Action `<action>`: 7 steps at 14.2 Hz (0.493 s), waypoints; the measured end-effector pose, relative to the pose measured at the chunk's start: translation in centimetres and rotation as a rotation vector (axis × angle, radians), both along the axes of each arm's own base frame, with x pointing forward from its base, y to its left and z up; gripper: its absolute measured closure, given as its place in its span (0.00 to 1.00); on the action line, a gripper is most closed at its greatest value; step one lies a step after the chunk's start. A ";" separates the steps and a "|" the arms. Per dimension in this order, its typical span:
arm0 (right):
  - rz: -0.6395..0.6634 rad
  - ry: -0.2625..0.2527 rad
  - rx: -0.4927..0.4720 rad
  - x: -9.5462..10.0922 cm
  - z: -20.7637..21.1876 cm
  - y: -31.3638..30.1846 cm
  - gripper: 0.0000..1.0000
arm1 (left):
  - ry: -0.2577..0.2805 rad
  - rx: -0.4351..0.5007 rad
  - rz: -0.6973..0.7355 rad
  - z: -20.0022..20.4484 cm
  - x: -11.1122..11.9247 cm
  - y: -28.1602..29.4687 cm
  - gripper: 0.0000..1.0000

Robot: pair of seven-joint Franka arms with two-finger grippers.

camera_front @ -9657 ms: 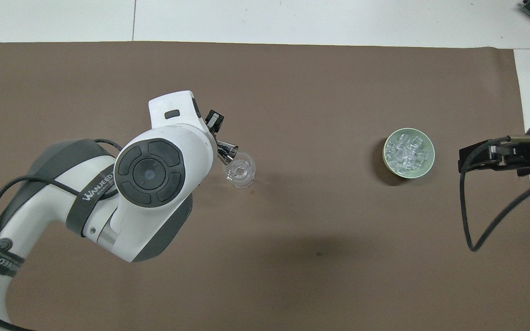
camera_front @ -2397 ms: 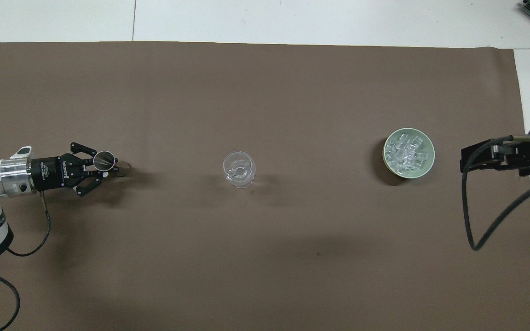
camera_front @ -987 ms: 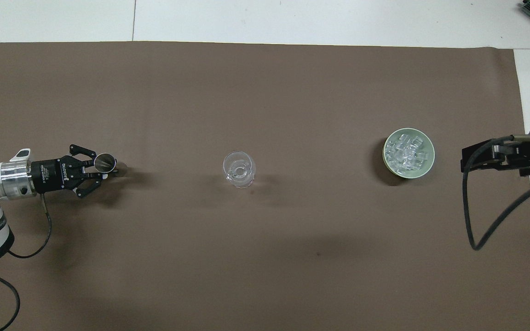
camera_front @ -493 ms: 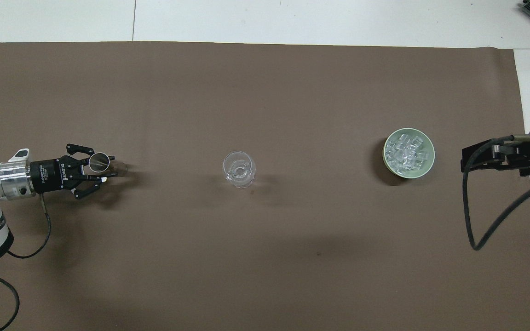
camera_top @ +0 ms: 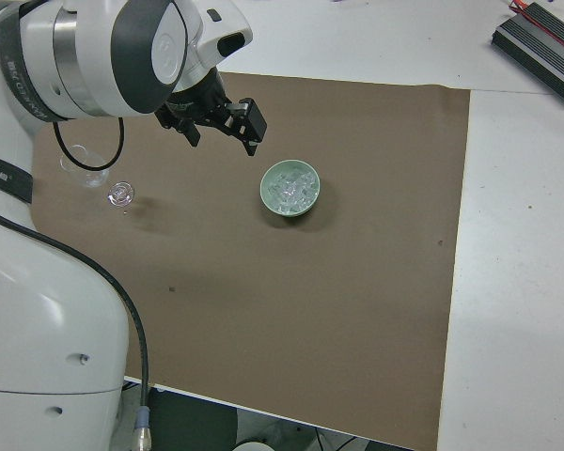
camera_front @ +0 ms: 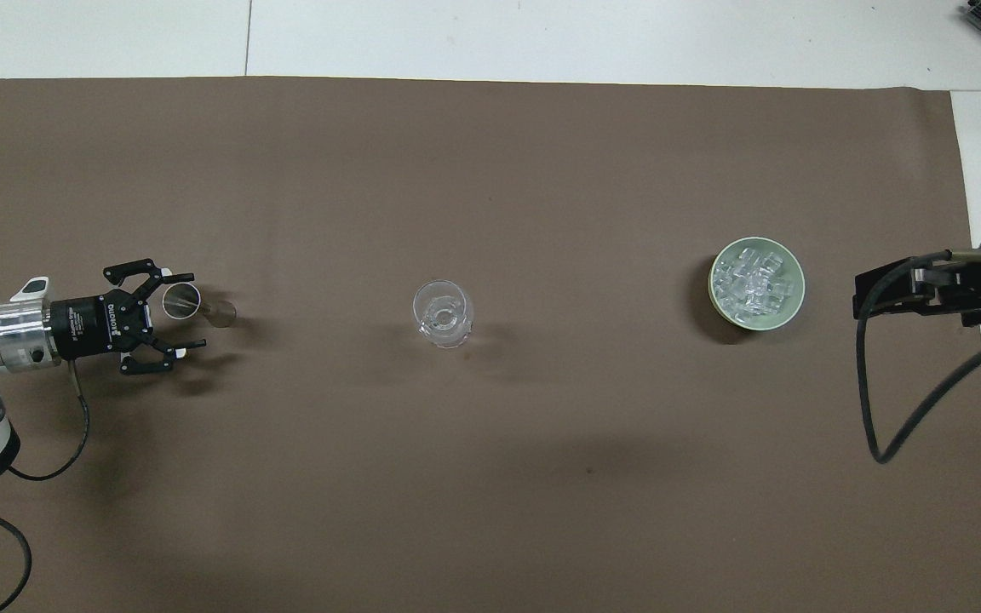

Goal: Pour wine and add ice with both arms
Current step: 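Open the left gripper and draw it back from the cup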

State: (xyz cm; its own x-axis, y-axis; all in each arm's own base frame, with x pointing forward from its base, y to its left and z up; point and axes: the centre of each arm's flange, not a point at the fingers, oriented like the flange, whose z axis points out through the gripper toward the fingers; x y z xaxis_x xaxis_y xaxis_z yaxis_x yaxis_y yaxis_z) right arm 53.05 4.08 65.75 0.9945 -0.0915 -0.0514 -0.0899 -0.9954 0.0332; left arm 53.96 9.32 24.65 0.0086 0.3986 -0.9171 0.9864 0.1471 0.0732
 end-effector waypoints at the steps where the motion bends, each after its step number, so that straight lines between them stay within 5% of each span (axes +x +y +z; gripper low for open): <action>1: 0.000 0.000 0.000 0.0 0.0 0.0 0.00 | 0.002 0.010 -0.011 -0.1 -0.3 0.7 0.00; 7: 0.000 0.000 0.000 0.0 0.0 0.0 0.00 | -0.072 0.097 -0.109 2.6 0.0 4.4 0.00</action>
State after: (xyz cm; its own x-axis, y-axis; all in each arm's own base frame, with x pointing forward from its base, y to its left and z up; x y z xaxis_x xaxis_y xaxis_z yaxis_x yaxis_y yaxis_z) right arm 53.06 4.08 65.76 0.9945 -0.0915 -0.0514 -0.0899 -0.9954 0.0331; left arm 54.00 13.71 27.26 0.1212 0.4788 -0.8695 0.9878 0.0283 0.1532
